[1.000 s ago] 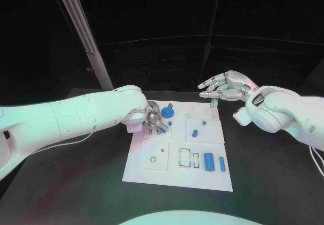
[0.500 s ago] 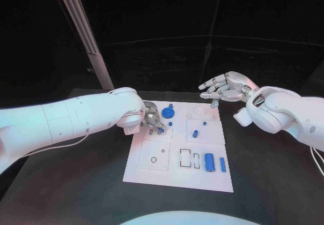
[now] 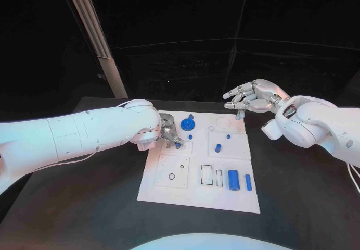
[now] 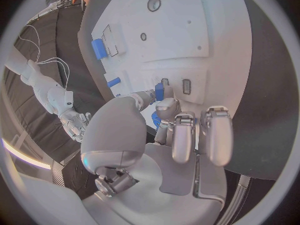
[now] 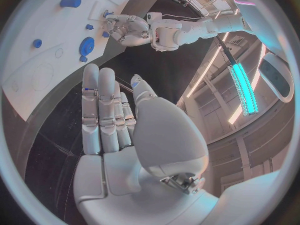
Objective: Assemble the parts on the task board
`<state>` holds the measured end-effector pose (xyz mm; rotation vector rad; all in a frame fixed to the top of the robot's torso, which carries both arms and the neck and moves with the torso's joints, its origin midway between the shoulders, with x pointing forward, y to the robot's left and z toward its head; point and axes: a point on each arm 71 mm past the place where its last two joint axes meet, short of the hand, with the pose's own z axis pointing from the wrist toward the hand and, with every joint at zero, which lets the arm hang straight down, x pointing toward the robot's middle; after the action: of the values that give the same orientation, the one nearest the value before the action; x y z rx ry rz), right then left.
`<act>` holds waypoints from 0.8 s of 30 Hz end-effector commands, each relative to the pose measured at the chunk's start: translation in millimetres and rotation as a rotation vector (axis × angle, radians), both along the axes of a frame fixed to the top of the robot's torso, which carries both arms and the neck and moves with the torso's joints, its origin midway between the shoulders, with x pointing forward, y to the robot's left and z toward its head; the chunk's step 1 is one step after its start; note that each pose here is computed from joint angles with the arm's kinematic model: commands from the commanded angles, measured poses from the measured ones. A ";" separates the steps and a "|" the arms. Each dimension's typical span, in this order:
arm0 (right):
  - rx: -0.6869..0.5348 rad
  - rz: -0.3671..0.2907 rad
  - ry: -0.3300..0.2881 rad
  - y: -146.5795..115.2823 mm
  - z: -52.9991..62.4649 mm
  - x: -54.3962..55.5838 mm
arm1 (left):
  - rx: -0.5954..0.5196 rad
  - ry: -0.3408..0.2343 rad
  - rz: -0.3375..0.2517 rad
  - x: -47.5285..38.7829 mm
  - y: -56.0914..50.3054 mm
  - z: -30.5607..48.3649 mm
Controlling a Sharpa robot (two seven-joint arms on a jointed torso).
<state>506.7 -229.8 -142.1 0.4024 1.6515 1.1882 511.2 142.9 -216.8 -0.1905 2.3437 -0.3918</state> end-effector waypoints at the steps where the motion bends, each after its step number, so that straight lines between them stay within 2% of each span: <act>1: 0.002 0.009 -0.005 1.0 1.3 0.0 | 0.047 -0.061 -0.016 0.9 -0.2 0.2; 11: 0.003 0.009 -0.008 1.2 1.5 0.2 | 0.072 -0.072 -0.026 -1.4 -0.4 -5.2; 24: 0.002 0.010 -0.006 0.8 1.2 0.3 | 0.094 -0.049 -0.041 -5.4 1.9 -7.5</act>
<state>507.2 -230.2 -142.3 0.4024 1.6507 1.1872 507.5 142.1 -219.9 -0.1088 2.2947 -0.3461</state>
